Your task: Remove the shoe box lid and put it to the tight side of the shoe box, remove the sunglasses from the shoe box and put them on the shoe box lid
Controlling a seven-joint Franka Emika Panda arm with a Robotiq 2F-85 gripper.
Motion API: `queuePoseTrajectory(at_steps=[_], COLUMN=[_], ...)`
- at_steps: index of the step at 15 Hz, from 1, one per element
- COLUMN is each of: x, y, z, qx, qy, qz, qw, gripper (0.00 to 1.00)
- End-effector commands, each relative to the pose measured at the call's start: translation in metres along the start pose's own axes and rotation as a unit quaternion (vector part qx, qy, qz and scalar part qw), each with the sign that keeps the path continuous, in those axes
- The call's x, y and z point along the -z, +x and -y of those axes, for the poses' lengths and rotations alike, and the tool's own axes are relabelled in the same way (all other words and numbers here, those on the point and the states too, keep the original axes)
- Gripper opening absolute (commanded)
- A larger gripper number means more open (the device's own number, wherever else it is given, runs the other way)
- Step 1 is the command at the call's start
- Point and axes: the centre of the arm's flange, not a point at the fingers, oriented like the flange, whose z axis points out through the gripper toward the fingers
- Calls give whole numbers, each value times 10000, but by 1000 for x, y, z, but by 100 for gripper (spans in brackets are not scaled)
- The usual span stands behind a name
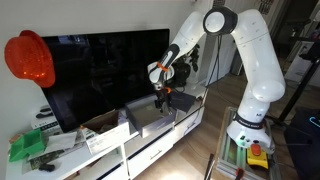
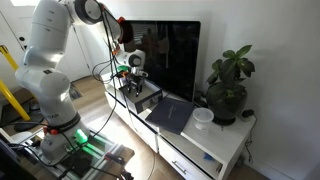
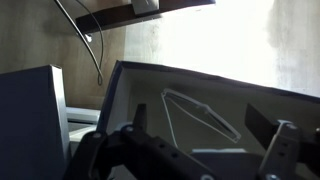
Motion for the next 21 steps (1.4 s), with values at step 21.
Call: queuePoseTrajectory(at_steps=[21], x=[-41], y=[75], z=[27], qx=[1677], qy=[413], qz=[295], qw=[9845], gripper=[94])
